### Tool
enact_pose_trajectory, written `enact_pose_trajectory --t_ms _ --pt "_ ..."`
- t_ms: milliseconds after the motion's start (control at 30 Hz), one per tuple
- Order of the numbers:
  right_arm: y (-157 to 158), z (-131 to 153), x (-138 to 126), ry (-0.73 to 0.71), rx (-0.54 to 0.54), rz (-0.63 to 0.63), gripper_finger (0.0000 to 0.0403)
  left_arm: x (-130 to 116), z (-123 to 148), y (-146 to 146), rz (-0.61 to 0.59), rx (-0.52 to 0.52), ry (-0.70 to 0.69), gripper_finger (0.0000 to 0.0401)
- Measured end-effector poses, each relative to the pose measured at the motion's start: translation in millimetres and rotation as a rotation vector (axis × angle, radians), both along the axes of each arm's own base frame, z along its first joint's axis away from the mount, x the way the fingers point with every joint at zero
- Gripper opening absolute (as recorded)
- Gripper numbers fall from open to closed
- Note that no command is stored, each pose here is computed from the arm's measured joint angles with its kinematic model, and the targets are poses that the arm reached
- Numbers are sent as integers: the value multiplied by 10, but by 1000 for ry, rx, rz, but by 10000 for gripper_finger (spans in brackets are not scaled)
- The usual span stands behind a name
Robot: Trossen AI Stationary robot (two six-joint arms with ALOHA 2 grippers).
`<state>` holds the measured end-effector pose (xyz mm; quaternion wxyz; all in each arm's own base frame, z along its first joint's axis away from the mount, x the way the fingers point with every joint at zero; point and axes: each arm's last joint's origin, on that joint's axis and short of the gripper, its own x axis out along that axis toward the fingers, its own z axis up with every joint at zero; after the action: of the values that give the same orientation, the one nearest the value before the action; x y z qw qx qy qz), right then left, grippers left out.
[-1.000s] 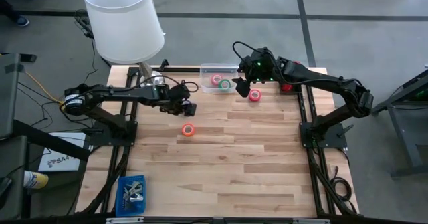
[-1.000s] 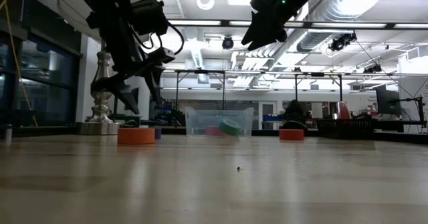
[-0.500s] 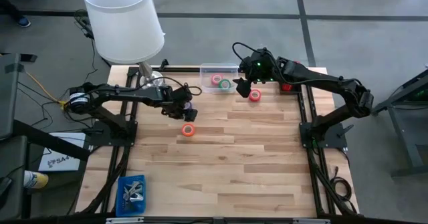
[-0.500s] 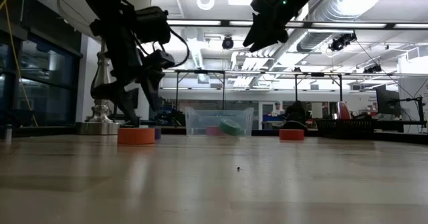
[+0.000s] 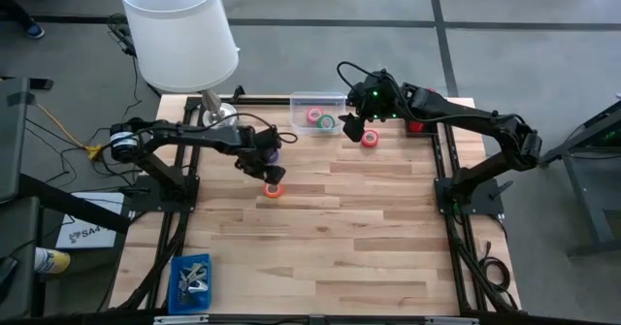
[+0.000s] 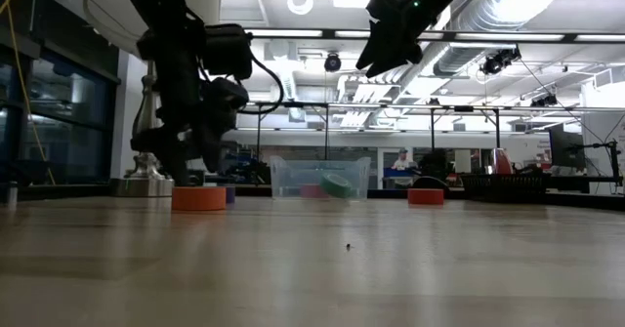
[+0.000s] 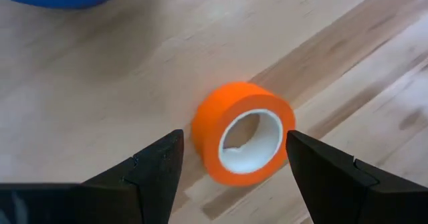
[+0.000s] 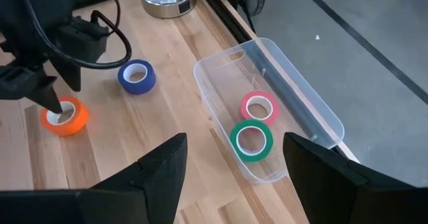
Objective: Pick and place Stapler, Stapler remover, tape
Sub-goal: Put the orange tape into the transparent bin
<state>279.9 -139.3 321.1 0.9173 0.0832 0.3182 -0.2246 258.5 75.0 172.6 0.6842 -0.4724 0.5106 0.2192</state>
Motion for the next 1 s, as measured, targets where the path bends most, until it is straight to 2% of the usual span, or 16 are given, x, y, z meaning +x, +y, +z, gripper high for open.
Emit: enact_pose_trajectory --t_ms 200,367,700,800,900,1000 --pt "1 -3 -2 2 4 -2 239 -37 -26 -38 -67 62 82 259" --pt "2 -5 -4 4 8 -5 239 -28 -22 -24 -58 89 76 259" --pt "4 -8 -5 7 10 -5 239 51 -181 -112 -99 78 122 259" --pt "4 -9 -6 8 11 -5 239 51 -209 -108 -73 78 144 258" --pt "5 -14 -10 14 13 -5 239 51 -211 -97 -48 83 153 238" --pt "7 -18 -12 19 15 -4 239 45 -214 -98 -47 86 160 198"
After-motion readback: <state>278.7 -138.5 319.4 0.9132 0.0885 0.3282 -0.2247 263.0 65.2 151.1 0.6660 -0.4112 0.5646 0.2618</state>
